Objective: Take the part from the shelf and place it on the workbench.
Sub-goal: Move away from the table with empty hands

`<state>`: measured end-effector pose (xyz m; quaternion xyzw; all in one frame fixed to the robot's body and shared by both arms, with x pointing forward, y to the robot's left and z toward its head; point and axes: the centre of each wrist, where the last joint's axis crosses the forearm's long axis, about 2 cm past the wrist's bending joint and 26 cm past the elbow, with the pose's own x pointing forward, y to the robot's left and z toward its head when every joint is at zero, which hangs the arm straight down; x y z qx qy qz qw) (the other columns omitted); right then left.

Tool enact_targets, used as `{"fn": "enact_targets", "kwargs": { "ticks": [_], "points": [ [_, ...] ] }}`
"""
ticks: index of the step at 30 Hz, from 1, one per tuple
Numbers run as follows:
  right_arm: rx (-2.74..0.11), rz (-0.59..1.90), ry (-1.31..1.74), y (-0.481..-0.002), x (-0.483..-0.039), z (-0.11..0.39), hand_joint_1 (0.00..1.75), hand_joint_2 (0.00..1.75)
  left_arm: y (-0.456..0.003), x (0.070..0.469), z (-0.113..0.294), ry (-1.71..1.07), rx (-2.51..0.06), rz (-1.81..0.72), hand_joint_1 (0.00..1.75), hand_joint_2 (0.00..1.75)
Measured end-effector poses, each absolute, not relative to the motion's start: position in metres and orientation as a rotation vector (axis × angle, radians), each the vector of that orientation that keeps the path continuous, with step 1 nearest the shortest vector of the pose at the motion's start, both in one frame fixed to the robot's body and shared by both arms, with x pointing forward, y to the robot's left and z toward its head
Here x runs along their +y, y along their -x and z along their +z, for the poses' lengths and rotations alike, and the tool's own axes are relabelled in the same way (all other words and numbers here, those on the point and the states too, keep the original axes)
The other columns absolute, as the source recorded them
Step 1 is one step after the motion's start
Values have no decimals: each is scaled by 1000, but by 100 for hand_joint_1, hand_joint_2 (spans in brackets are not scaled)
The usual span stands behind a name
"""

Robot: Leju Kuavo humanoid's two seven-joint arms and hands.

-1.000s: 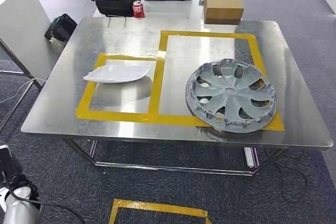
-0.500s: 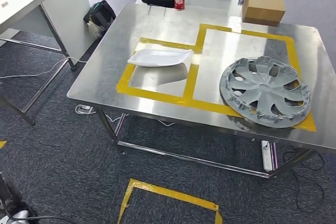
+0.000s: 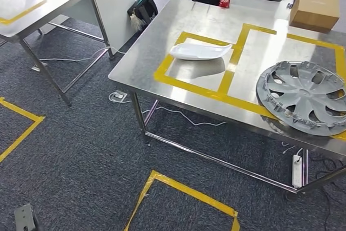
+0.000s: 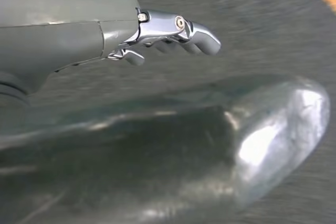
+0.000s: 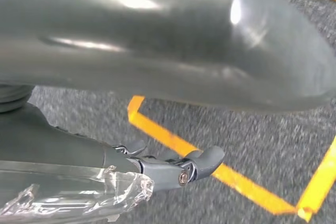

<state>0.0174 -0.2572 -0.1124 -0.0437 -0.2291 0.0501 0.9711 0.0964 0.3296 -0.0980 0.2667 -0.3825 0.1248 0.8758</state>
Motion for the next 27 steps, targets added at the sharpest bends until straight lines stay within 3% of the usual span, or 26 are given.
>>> {"fn": "enact_targets", "kwargs": {
  "ticks": [6, 16, 27],
  "points": [
    [-441, 110, 88, -14, -257, -113, 0, 0, -67, 313, -106, -470, -607, 155, 0, 0],
    [-483, 100, 85, -20, -255, -112, 0, 0, -47, 295, -110, -311, -516, 113, 0, 0],
    [-620, -23, 57, -20, -251, -112, 0, 0, -43, 275, -111, -186, -612, -16, 0, 0]
  ]
}}
